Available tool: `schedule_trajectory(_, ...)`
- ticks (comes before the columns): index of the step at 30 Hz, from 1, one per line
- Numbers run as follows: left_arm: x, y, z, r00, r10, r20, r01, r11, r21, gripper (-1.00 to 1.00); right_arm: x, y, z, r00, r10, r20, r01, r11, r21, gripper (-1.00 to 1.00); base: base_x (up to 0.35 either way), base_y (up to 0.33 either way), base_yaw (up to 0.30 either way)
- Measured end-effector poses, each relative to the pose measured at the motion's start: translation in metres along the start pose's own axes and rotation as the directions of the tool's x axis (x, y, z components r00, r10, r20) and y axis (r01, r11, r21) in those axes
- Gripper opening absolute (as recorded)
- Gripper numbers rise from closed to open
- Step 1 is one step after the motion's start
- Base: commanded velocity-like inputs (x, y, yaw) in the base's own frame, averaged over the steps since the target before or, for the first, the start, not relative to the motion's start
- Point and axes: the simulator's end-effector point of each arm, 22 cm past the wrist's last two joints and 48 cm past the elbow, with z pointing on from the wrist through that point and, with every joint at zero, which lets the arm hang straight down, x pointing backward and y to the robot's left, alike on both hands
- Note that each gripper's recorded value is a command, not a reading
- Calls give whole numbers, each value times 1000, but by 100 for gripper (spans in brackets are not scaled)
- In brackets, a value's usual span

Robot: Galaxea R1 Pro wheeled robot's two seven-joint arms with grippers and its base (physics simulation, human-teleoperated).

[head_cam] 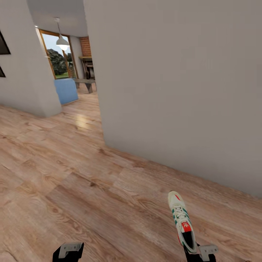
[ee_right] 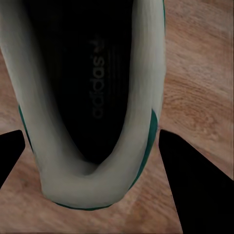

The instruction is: Pick up the two gym shoes and the two sandals from the corridor floor and place them onto the hallstand (shoe rack) in the corridor, making sure they are on the rack and not on the floor. Arrange them so the two gym shoes are next to each other and the two sandals are next to each other.

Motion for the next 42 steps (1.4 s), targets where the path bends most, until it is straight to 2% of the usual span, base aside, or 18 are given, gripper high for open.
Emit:
schedule_trajectory(10, 0, 0, 0, 1000, -2, 0, 2, 1000, -1, 100, 0, 0, 0, 1000, 0, 1, 0, 1000, 0, -100, 153, 174, -300)
schedule_trajectory(42, 0, 0, 0, 1000, -4, 0, 4, 1000, -2, 100, 0, 0, 0, 1000, 0, 0, 0, 1000, 0, -100, 5, 5, -300)
